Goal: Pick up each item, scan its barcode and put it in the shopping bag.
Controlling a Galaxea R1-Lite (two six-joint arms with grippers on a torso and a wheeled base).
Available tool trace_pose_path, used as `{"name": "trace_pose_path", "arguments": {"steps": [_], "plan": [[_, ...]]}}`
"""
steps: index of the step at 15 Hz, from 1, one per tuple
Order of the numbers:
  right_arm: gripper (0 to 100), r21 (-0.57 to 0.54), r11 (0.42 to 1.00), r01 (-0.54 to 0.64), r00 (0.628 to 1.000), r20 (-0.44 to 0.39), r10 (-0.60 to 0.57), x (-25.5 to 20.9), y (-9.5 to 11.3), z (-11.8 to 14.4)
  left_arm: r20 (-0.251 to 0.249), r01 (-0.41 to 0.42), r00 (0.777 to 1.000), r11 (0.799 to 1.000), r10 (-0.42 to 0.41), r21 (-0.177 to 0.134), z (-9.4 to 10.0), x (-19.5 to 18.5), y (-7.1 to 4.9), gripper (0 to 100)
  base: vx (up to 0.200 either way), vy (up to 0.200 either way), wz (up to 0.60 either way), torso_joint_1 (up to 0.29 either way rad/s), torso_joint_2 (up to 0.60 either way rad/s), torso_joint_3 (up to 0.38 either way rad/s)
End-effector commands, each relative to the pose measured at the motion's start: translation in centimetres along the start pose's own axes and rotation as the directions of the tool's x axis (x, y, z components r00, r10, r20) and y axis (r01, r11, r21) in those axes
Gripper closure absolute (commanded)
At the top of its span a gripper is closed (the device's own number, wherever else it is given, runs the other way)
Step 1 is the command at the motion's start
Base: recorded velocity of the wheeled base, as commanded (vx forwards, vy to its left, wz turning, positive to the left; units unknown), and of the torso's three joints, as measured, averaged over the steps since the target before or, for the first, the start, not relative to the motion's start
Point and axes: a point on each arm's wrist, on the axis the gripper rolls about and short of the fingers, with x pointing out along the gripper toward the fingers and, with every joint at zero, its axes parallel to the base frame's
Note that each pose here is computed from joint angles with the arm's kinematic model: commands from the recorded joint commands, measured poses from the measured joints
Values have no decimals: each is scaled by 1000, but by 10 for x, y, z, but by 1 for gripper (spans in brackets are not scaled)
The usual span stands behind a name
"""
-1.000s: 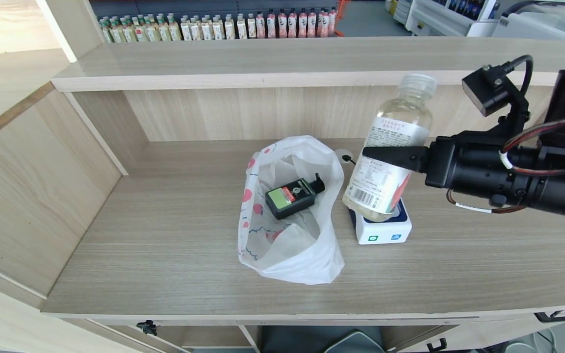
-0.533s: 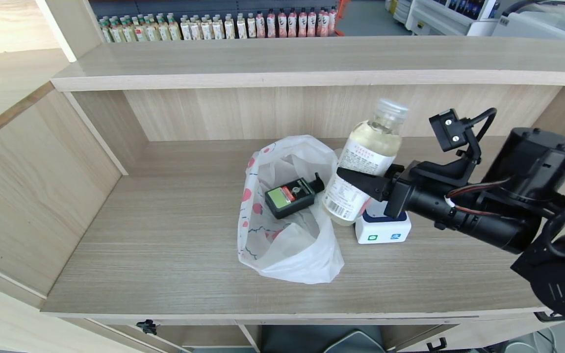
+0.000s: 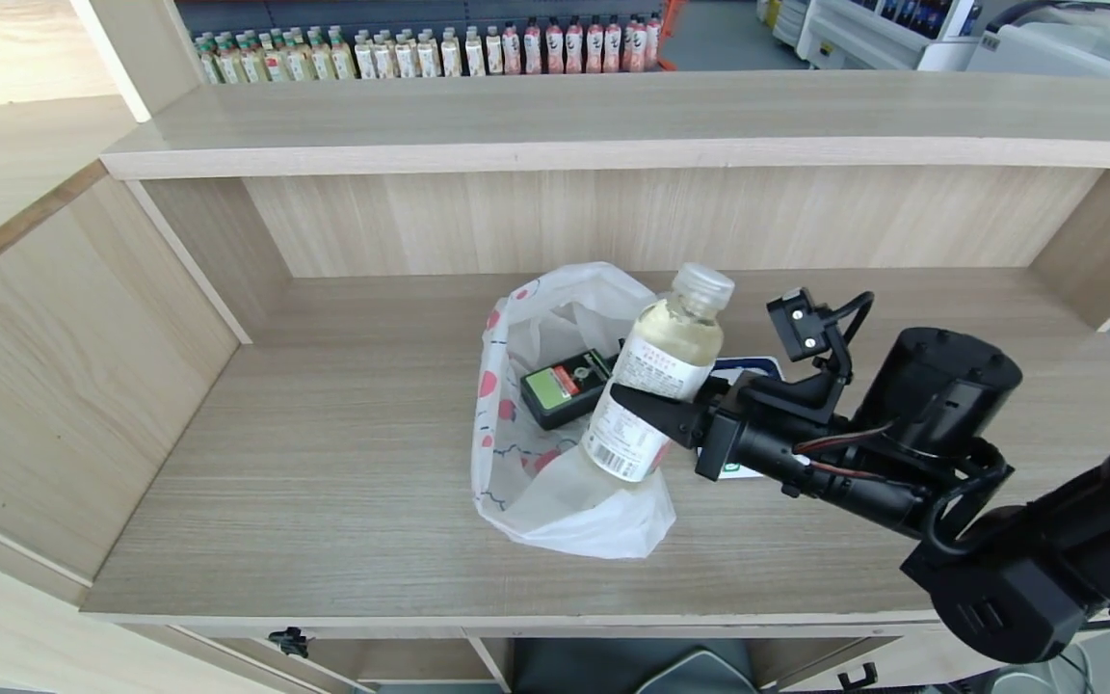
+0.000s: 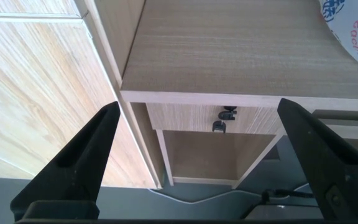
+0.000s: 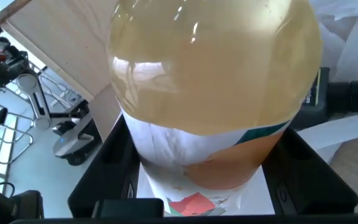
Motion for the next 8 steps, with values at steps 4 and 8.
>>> {"name": "trace_pose_path", "arguments": {"steps": [4,8], "plan": [[100,0,1000,28,997,-68,-28,3,-13,-24,0,0,1000,1000,0,0,0,0,0,0,0,0,0,0,0,0],[100,-31,999,25,998,-58,-26,7,-18,-34,0,0,1000,1000,0,0,0,0,0,0,0,0,0,0,0,0]]}}
